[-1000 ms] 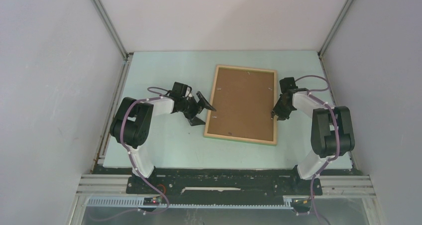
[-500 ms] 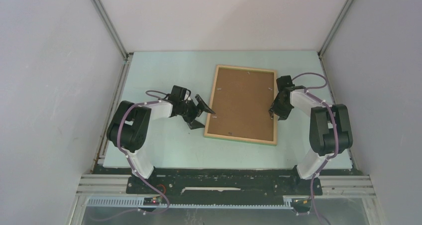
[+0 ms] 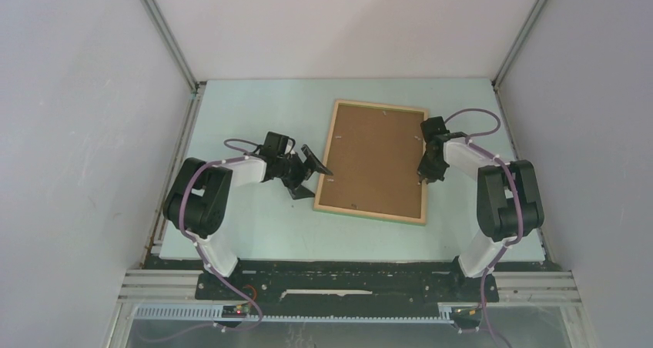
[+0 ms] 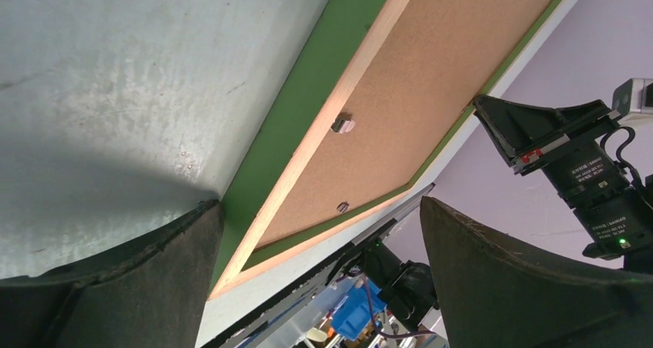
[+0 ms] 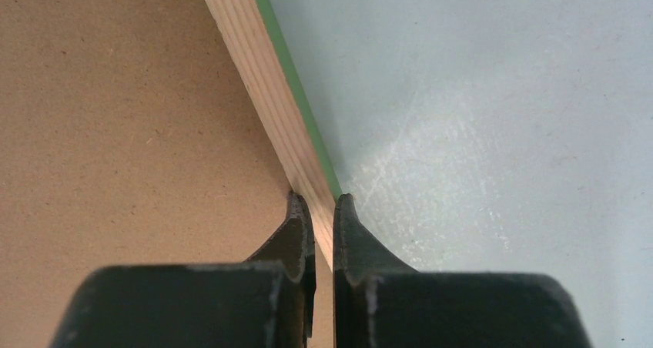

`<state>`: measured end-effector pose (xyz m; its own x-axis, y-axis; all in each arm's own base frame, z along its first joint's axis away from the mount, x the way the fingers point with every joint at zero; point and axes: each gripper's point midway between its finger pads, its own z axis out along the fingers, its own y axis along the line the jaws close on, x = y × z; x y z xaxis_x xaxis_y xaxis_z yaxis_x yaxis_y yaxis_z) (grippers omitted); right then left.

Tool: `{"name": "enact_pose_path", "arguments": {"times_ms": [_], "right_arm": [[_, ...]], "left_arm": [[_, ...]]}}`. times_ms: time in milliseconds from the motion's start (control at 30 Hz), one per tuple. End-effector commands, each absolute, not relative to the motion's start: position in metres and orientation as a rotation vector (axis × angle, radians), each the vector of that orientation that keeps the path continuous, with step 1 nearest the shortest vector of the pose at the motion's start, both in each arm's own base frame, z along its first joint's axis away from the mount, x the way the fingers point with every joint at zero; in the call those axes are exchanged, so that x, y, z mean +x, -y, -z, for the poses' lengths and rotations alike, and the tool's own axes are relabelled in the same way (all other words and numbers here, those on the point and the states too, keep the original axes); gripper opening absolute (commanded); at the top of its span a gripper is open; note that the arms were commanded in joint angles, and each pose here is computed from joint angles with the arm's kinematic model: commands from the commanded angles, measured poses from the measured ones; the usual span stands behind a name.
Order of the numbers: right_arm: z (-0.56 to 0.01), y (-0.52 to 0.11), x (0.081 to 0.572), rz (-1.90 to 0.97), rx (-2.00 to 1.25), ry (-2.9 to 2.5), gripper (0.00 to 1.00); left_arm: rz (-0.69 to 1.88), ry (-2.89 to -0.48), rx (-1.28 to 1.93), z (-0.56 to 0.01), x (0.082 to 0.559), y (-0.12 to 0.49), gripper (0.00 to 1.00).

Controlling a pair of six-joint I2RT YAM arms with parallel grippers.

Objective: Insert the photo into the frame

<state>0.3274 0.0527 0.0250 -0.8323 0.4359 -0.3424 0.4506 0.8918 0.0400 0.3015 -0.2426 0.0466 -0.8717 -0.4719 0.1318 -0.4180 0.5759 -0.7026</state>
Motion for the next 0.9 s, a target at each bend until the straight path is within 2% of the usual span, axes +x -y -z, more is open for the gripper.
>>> {"name": "enact_pose_path", "arguments": {"times_ms": [0,200,233,267,367,433,533,867], "right_arm": [[-0.041,-0.074,0.348,-0.07,0.691,-2.625,0.0],[-0.057,-0.08,0.355,-0.149,0.578,-2.604,0.0],[-0.06,-0.084,0.357,-0.176,0.531,-2.598,0.04],[-0.063,-0.088,0.359,-0.211,0.49,-2.601,0.12],[-0.06,-0.086,0.358,-0.24,0.46,-2.651,0.51],[-0.057,-0.088,0.36,-0.301,0.459,-2.659,0.63],[-0.048,-0.085,0.359,-0.319,0.46,-2.682,0.74],[-0.044,-0.128,0.38,-0.581,0.264,-2.639,0.77]], "left_arm": [[1.219,-2.71,-0.76,-0.054,0.295,0.246,0.97],[1.212,-2.708,-0.767,-0.055,0.292,0.246,0.97],[1.225,-2.708,-0.761,-0.057,0.289,0.248,0.98],[1.237,-2.705,-0.756,-0.058,0.286,0.25,0.99],[1.284,-2.702,-0.759,-0.06,0.275,0.257,1.0],[1.297,-2.698,-0.76,-0.06,0.269,0.258,1.0],[1.333,-2.645,-0.724,-0.059,0.264,0.258,1.0],[1.427,-2.561,-0.468,-0.087,0.205,0.288,1.0]]}}
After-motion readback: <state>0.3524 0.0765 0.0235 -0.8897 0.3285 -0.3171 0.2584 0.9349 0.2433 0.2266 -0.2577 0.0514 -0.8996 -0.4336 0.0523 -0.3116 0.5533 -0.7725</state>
